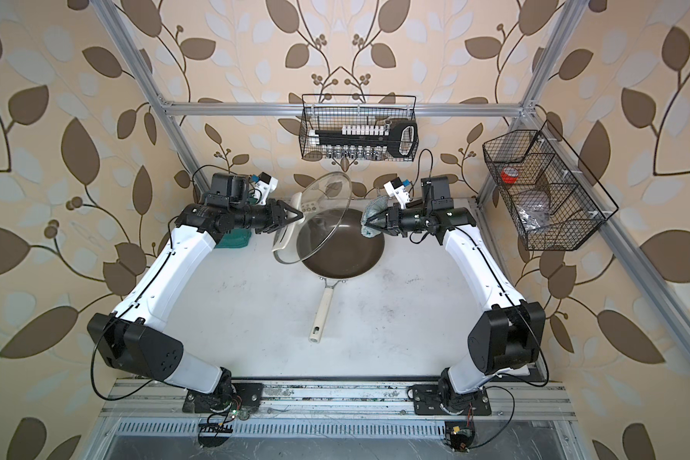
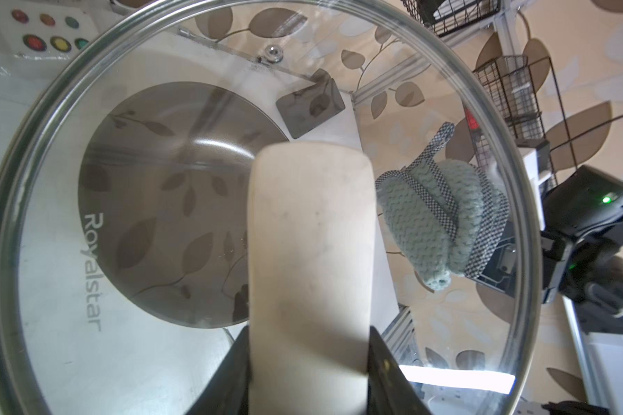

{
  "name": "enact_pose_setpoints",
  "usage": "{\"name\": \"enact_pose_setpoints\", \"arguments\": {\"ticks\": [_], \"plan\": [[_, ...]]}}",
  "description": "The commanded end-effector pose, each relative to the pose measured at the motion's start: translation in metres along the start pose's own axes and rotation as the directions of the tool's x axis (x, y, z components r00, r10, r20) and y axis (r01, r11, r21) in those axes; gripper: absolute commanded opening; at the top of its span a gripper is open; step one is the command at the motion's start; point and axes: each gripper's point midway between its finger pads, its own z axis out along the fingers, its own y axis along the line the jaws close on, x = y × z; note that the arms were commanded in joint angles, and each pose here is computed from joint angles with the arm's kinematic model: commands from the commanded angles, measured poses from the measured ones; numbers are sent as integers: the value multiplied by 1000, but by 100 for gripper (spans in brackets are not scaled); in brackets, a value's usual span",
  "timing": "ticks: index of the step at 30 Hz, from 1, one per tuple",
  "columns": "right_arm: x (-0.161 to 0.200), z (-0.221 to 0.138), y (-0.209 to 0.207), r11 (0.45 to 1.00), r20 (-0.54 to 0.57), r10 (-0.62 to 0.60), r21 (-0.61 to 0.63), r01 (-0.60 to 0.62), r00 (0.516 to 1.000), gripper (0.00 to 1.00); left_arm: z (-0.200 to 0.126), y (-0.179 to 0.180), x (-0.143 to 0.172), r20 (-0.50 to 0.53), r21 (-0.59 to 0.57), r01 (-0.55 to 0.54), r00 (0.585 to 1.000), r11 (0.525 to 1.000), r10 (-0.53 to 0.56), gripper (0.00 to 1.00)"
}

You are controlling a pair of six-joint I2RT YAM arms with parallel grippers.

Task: Wipe the pot lid with a cloth
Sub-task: Wipe the pot lid.

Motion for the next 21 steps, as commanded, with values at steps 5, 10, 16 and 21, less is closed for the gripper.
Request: {"name": "enact_pose_setpoints", "arguments": {"ticks": [5,10,16,21], "plan": [[32,-21,-8,978,-116,-46,196,68,992,0,-21,-62,-17,72,48,-546,837,836,543,0],[37,-34,-6,958,-149,-61,268,100,987,0,-14,-78,7,12,131,-697,712,705,702,0],[41,-42,-5,943,-181,-75,307,128,981,0,-8,-107,56,75,288,-871,434,397,898,0],[42,-44,-5,934,-198,-82,326,144,977,0,-5,-127,76,175,303,-929,271,210,946,0]]}}
